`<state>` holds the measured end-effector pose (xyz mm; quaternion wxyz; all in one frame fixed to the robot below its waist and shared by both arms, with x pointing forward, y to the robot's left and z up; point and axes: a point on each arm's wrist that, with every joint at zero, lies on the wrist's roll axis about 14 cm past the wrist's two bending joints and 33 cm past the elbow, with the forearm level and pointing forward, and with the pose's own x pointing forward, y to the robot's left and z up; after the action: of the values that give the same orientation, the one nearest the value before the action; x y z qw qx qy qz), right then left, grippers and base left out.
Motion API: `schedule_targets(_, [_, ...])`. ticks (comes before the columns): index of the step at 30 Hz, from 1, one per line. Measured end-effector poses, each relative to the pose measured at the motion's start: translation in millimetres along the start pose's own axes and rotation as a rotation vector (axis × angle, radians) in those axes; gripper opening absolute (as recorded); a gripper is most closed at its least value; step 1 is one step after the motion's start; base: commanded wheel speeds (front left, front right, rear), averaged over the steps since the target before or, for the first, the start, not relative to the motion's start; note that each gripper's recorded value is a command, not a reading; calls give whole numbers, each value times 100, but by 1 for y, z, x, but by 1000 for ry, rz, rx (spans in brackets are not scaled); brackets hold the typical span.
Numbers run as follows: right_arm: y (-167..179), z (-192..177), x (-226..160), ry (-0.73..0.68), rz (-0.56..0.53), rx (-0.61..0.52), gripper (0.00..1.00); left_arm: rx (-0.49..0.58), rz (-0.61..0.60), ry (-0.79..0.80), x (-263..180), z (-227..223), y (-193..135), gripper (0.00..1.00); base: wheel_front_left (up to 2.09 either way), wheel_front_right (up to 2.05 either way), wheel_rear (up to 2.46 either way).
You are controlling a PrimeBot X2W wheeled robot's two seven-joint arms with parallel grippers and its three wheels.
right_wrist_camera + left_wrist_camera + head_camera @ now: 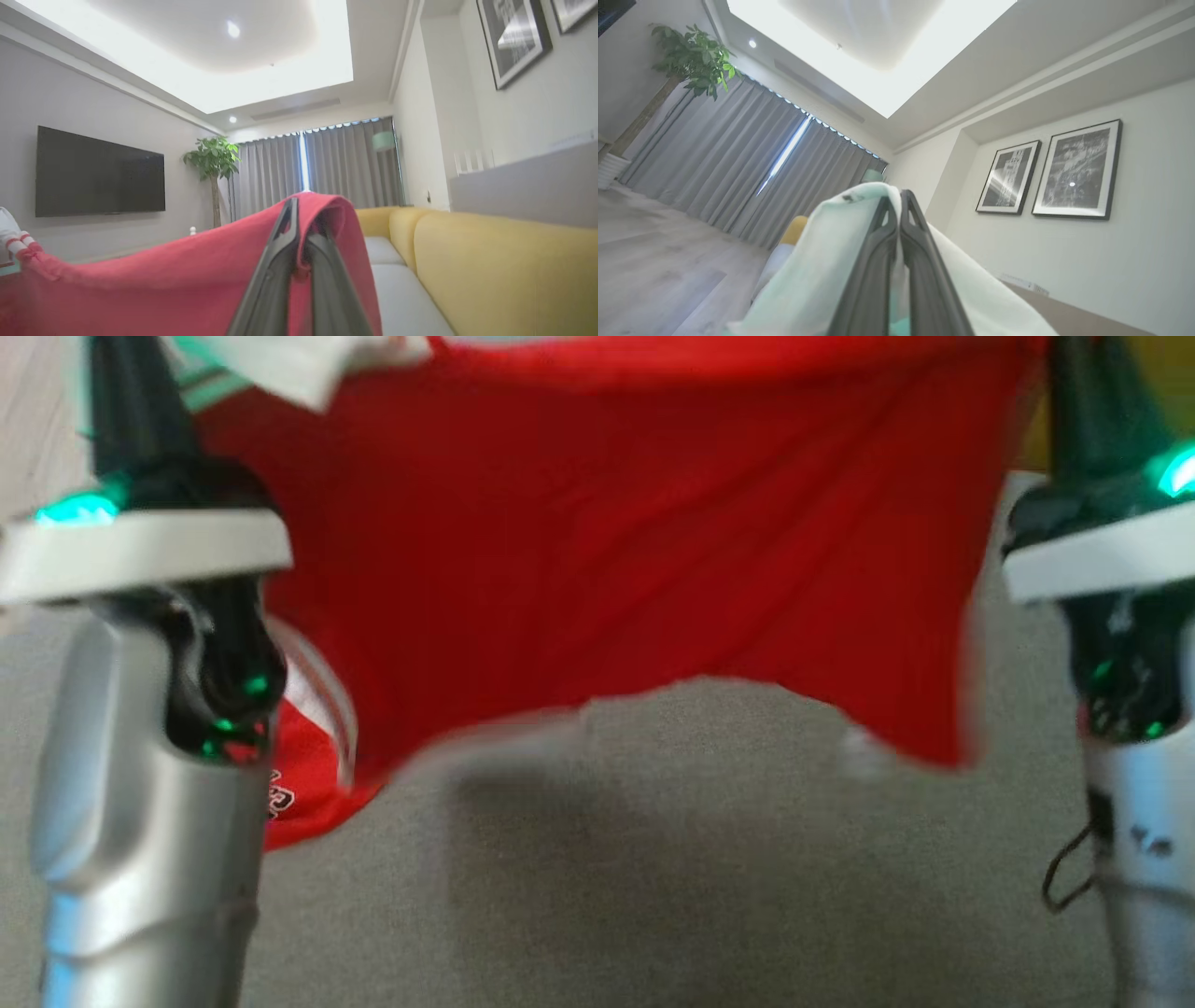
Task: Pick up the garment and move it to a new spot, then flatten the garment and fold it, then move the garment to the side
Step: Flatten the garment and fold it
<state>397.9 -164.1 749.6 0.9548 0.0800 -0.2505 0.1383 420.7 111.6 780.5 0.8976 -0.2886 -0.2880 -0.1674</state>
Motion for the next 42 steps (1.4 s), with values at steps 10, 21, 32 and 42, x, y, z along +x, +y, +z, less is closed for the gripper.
schedule_targets(10, [5, 50, 5, -82, 28, -108, 0, -63, -73, -85, 11, 42, -37, 0, 0, 0, 0])
schedule_targets(21, [-51, -43, 13, 230, -90, -135, 0, -74, 33, 157, 45, -41, 19, 0, 0, 0, 0])
schedule_targets(32, [-117, -102, 144, 179, -100, -294, 0, 118, 66, 171, 159, -106, 105, 0, 0, 0, 0])
schedule_targets(42, [-128, -203, 143, 290, -102, -257, 0, 164, 80, 233, 140, -149, 152, 0, 0, 0, 0])
